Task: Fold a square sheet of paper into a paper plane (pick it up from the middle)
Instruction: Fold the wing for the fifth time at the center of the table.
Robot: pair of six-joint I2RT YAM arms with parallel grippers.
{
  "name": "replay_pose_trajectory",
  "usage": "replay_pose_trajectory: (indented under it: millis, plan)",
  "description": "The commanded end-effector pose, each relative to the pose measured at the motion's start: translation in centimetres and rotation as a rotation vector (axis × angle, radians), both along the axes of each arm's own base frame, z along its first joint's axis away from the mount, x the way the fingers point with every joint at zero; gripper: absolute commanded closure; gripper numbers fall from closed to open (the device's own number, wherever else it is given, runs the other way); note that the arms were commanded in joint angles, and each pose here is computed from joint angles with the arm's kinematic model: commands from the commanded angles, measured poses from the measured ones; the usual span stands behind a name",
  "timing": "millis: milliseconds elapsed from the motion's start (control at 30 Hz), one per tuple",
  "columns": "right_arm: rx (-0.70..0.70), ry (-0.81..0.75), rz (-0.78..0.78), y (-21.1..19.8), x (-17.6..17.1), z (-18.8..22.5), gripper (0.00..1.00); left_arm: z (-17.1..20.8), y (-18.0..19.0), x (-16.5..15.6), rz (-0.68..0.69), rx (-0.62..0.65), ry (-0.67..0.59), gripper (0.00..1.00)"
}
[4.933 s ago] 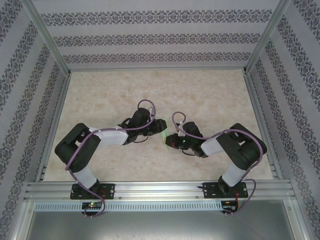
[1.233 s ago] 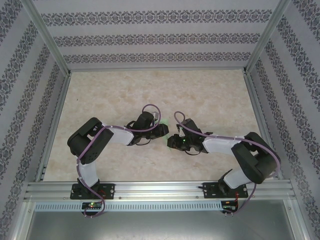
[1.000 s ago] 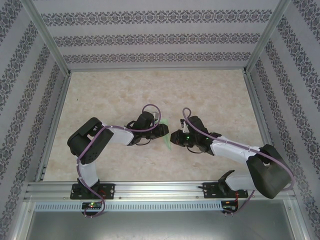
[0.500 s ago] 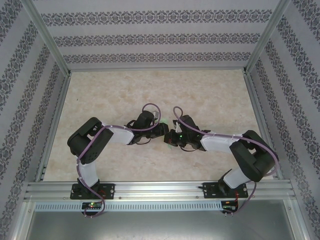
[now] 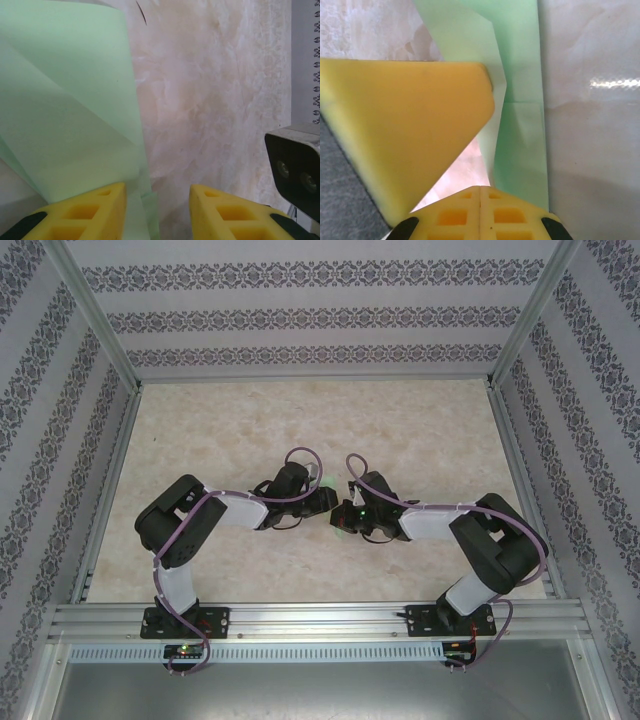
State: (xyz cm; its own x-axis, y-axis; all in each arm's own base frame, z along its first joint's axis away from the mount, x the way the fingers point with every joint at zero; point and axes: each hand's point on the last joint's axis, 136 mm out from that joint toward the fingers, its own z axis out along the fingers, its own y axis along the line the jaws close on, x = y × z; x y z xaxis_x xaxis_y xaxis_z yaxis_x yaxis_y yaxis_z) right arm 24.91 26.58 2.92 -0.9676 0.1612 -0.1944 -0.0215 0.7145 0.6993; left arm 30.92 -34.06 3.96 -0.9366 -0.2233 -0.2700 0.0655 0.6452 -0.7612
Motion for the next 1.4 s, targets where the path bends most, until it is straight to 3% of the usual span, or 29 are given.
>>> replay_pose_trajectory:
  millis: [0,633,933,1367]
  plan:
    - [-0.033,-0.008,-0.015,-1.2,0.1,-0.5,0.99,-0.6,-0.7,-0.4,-0.035,0.017,0.008,0.61]
    - [-0.132,0.076,-0.006,-3.6,-2.4,-3.0,0.97,-0.9,-0.9,-0.4,-0.045,0.017,0.016,0.61]
    - [0.036,-0.093,0.046,-1.0,-1.0,4.2,0.95,-0.8,-1.0,-0.4,-0.049,0.017,0.015,0.61]
    - [-0.021,-0.02,0.079,-0.2,-0.8,0.8,0.95,-0.9,-1.0,-0.4,-0.051,0.02,0.019,0.61]
